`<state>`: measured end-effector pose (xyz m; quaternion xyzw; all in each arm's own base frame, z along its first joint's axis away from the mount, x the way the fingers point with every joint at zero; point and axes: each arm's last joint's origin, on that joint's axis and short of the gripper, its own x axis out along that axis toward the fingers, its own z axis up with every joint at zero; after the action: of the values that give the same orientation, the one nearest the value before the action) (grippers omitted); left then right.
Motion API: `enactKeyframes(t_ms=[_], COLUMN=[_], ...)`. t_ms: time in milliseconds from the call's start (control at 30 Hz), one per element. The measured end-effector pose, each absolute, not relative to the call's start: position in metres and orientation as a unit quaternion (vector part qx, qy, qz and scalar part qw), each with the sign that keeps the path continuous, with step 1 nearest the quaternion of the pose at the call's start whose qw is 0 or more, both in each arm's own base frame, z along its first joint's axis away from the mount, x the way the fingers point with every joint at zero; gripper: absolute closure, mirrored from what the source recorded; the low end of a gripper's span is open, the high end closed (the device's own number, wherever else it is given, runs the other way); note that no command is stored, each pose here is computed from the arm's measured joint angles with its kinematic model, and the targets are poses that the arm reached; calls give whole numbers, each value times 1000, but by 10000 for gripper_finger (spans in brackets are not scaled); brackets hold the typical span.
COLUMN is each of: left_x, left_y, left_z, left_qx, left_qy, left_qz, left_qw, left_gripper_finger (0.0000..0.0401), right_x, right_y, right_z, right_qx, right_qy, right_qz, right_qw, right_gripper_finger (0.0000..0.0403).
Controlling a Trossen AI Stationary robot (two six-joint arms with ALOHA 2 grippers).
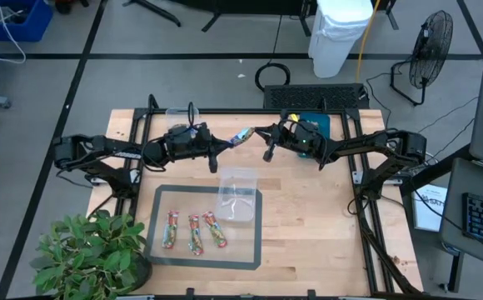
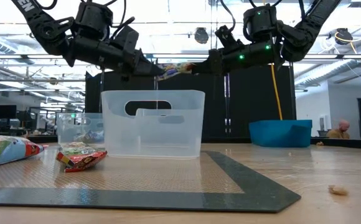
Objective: Pick and place Granola Bars by type
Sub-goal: Put the blue granola bar into the top blue bin
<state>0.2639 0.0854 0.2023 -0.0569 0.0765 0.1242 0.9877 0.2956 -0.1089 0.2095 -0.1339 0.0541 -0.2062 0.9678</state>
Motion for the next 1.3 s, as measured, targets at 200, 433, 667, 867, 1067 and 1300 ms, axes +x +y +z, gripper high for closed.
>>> enactKeyframes(t_ms=[200, 433, 667, 867, 1067, 1300], left_x=[264, 263, 252, 226, 191, 154], left_y=[85, 87, 95, 94, 85, 75], left_z=[201, 201, 211, 236, 253, 255], left_qx=[-57, -56, -58, -33, -23, -75], left_qy=[81, 83, 83, 89, 124, 170], left_qz=[124, 130, 152, 192, 271, 358], left_qw=[987, 986, 983, 977, 954, 915], left_gripper_finger=[399, 400, 400, 400, 400, 401], right_x=[296, 295, 284, 257, 213, 172], right_y=[-109, -109, -96, -74, -61, -52], right_z=[208, 201, 214, 236, 232, 218], right_qx=[-124, -111, -139, -127, -105, -83], right_qy=[58, 94, 144, 130, 86, 14], right_qz=[-206, -207, -270, -261, -264, -299], right_qw=[969, 968, 942, 948, 955, 951], right_gripper_finger=[360, 257, 163, 136, 145, 151])
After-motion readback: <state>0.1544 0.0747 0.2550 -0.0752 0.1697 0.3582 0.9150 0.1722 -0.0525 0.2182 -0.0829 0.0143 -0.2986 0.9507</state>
